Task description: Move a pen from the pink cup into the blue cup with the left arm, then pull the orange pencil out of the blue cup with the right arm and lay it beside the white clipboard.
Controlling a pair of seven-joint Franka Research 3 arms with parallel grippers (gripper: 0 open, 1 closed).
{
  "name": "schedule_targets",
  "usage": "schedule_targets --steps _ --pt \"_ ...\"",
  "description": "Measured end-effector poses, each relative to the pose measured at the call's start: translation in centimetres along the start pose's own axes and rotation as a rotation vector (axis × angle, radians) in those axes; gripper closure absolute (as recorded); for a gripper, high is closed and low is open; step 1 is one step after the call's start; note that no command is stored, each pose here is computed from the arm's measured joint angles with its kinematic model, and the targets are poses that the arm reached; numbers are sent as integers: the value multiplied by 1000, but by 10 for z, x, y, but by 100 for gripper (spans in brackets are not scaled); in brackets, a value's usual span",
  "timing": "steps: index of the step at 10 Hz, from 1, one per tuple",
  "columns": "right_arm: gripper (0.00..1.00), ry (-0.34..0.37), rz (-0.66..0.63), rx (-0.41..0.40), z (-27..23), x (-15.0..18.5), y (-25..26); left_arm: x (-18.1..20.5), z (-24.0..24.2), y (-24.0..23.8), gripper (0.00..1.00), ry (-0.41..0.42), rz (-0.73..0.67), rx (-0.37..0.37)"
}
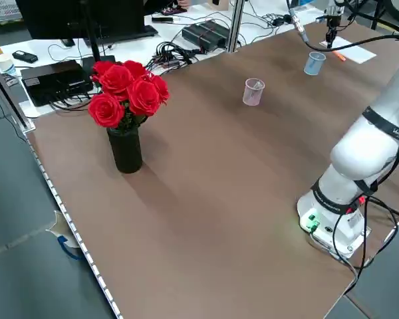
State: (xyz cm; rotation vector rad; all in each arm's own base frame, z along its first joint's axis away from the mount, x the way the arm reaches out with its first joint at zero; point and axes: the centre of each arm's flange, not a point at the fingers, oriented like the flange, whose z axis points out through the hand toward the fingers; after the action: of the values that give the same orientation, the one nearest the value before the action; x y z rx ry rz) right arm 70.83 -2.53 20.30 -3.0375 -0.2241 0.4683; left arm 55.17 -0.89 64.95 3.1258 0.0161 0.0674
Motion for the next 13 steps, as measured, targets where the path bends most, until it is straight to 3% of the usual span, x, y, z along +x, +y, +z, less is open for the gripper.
schedule_targets --steps 11,13 --pt "84 44 14 -1 19 16 11 0 0 0 0 0 0 0" --pt "71 52 14 -2 17 17 11 0 0 0 0 0 0 0"
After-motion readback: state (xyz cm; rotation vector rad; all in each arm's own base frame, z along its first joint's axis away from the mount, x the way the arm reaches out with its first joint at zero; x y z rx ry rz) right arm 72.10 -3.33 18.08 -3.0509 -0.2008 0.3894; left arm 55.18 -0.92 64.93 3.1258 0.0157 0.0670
